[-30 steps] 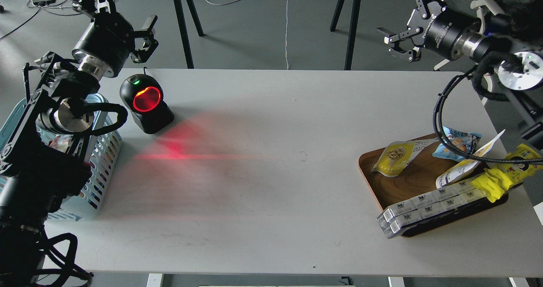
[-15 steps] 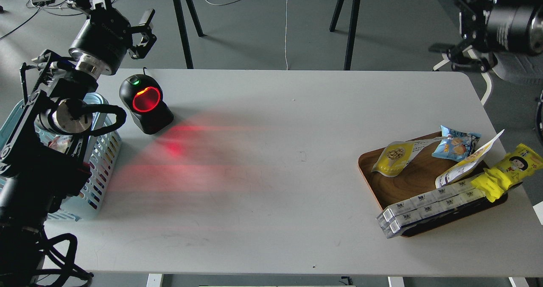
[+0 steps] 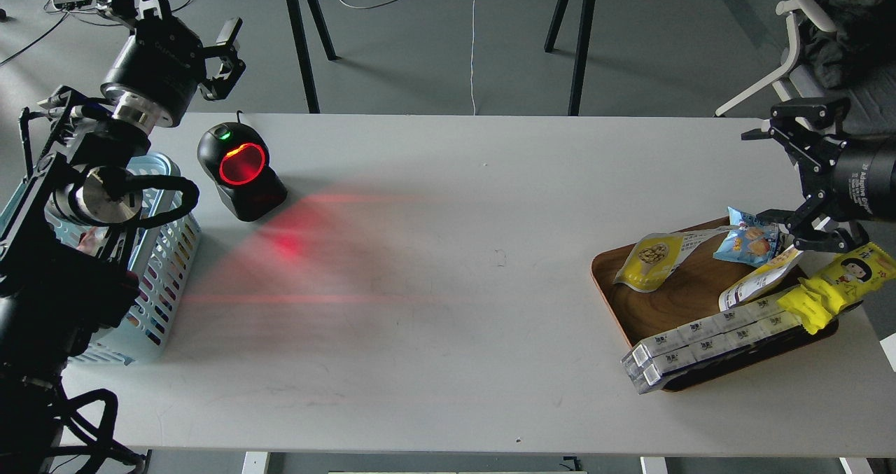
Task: Scan snack and place in basket
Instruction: 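Lower the right gripper onto the yellow snack packet in the tray and grasp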
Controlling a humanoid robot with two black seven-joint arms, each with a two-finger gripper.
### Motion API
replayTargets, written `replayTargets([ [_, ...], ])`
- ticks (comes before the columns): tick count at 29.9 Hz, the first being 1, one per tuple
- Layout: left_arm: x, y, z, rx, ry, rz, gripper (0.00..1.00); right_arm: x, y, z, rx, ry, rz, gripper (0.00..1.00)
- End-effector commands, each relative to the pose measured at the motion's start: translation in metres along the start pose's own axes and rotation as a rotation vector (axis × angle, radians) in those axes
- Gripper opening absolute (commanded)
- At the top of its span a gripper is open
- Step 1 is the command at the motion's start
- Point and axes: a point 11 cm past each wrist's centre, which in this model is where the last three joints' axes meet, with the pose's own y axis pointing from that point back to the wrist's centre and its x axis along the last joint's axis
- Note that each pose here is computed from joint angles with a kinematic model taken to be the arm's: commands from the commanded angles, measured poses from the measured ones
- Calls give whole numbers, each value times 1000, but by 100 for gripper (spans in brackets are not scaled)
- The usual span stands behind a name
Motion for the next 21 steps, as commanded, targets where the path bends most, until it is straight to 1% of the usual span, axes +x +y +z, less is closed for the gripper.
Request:
replayTargets([
  [1,2,3,-2,6,-2,1,100,-9,-15,10,-39,0,-15,98],
  [9,5,5,3,-15,-11,-1,100,-24,-38,18,-84,20,-30,92],
  [12,6,6,6,-19,-19,-1,100,-29,-50,25,-108,40,-35,85],
  [15,6,5,7,-20,-22,1,100,-29,-59,27,-120,43,-10,75],
  [19,7,6,8,-21,-25,2,100,-27,-65,29,-127,72,8,46],
  [21,8,6,9,-21,-26,2,100,-28,-68,35,-139,80,7,28],
])
